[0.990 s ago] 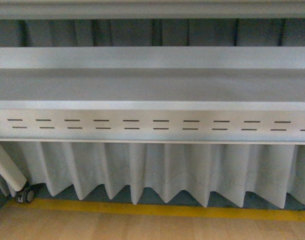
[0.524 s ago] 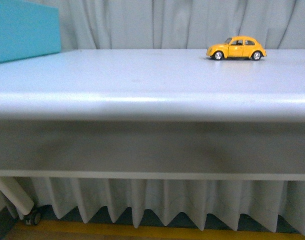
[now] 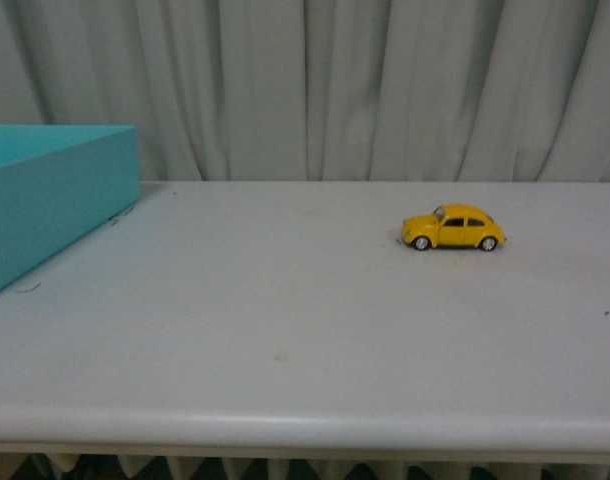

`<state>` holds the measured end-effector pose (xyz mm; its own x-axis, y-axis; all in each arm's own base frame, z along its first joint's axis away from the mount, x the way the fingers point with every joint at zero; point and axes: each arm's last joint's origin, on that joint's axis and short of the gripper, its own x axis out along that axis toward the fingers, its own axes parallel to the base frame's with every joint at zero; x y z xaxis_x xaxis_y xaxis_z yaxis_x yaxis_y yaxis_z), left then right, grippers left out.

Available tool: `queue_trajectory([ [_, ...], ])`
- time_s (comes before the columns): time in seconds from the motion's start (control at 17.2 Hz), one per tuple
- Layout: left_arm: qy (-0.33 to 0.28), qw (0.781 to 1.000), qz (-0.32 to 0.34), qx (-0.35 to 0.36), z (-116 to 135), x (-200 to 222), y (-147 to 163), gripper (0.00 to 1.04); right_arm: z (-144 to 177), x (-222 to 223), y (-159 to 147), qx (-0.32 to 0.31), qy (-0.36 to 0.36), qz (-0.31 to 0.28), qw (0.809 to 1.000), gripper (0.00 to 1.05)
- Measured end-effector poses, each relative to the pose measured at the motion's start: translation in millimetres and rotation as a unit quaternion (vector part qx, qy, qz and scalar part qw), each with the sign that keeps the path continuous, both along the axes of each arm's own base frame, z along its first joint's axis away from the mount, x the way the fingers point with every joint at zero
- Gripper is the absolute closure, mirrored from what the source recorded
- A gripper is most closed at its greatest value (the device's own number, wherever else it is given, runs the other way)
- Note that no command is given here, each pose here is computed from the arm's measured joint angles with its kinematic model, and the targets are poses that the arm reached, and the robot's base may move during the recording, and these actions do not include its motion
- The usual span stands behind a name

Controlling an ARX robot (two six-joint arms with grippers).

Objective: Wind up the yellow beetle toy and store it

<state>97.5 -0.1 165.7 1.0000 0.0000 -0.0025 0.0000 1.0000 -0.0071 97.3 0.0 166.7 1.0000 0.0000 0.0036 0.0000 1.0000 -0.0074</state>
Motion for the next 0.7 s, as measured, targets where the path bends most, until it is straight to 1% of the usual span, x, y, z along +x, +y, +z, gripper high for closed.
queue_trajectory([
  [0.7, -0.001, 1.000, 0.000, 0.004, 0.1, 0.0, 0.0, 0.07, 0.0, 0.0, 0.0, 0.000, 0.000, 0.000, 1.000, 0.07],
])
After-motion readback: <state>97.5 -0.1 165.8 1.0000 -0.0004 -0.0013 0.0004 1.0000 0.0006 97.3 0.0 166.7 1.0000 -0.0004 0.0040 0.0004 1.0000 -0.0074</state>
